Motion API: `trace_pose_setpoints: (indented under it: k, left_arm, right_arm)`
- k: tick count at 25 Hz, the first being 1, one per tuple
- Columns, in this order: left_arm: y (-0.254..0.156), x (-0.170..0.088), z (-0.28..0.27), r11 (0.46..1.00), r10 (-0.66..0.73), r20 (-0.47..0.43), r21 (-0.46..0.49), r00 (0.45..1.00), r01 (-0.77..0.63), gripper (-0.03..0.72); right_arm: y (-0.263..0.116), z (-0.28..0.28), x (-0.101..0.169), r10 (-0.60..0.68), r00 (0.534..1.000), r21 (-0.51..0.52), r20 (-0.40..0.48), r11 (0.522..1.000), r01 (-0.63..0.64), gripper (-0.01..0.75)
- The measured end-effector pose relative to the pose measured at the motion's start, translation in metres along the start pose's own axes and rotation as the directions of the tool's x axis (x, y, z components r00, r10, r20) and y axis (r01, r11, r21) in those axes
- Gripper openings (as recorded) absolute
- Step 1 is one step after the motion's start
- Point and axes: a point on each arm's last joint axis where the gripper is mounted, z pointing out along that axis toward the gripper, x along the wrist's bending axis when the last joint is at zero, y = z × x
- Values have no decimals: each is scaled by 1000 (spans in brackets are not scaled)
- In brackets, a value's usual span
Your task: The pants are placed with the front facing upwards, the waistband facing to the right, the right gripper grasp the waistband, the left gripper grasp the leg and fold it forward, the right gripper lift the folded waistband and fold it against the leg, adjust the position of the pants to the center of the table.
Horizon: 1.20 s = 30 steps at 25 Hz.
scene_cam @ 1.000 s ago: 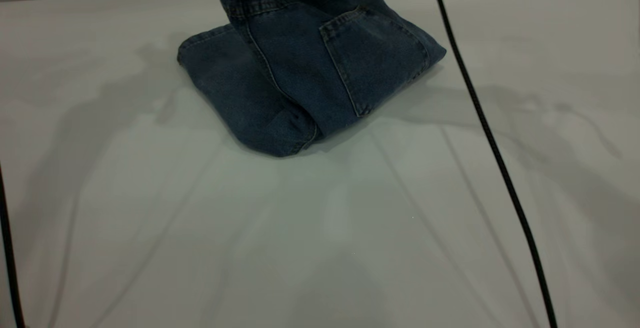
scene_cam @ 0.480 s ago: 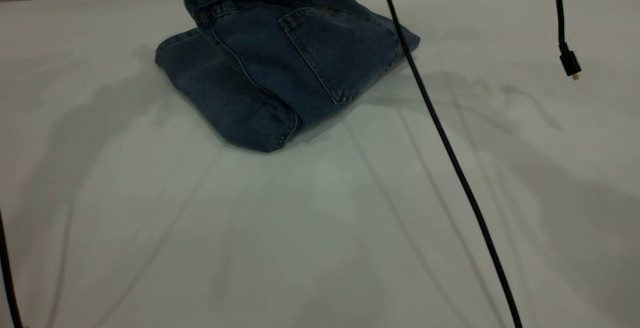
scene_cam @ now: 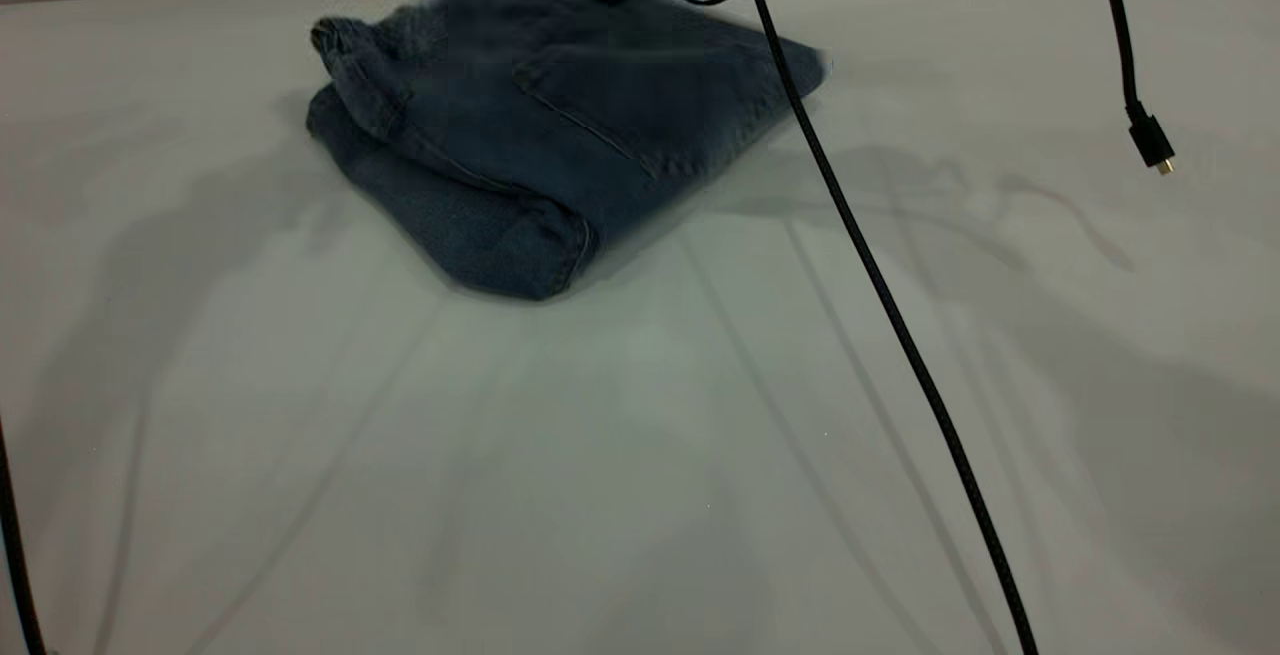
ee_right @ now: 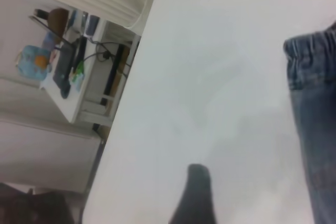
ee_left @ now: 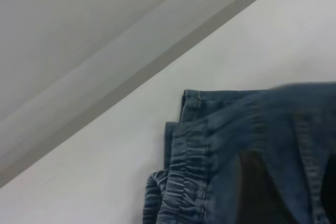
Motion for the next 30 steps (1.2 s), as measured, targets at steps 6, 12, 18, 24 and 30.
trace_pose_setpoints:
  k: [6, 12, 18, 24, 30]
  left_arm:
    - [0, 0, 0, 1000, 0, 0, 1, 1000, 0, 309]
    - [0, 0, 0, 1000, -2, 1, 1, 1000, 2, 309]
    - [0, 0, 0, 1000, -2, 1, 1, 1000, 2, 309]
    - [5, -1, -9, 1000, 6, -6, -18, 1000, -6, 309]
    - [25, -3, -43, 994, 41, -66, -96, 997, -47, 309]
  right_arm:
    - [2, 4, 12, -23, 998, 14, -52, 1000, 24, 575]
    - [16, 19, 39, -44, 998, 12, 36, 999, 44, 567]
    - [12, 33, 62, -190, 965, 140, 183, 976, 166, 566]
    - [6, 35, 41, -343, 853, 278, 393, 929, 245, 550]
    - [0, 38, 13, -466, 739, 360, 487, 878, 317, 538]
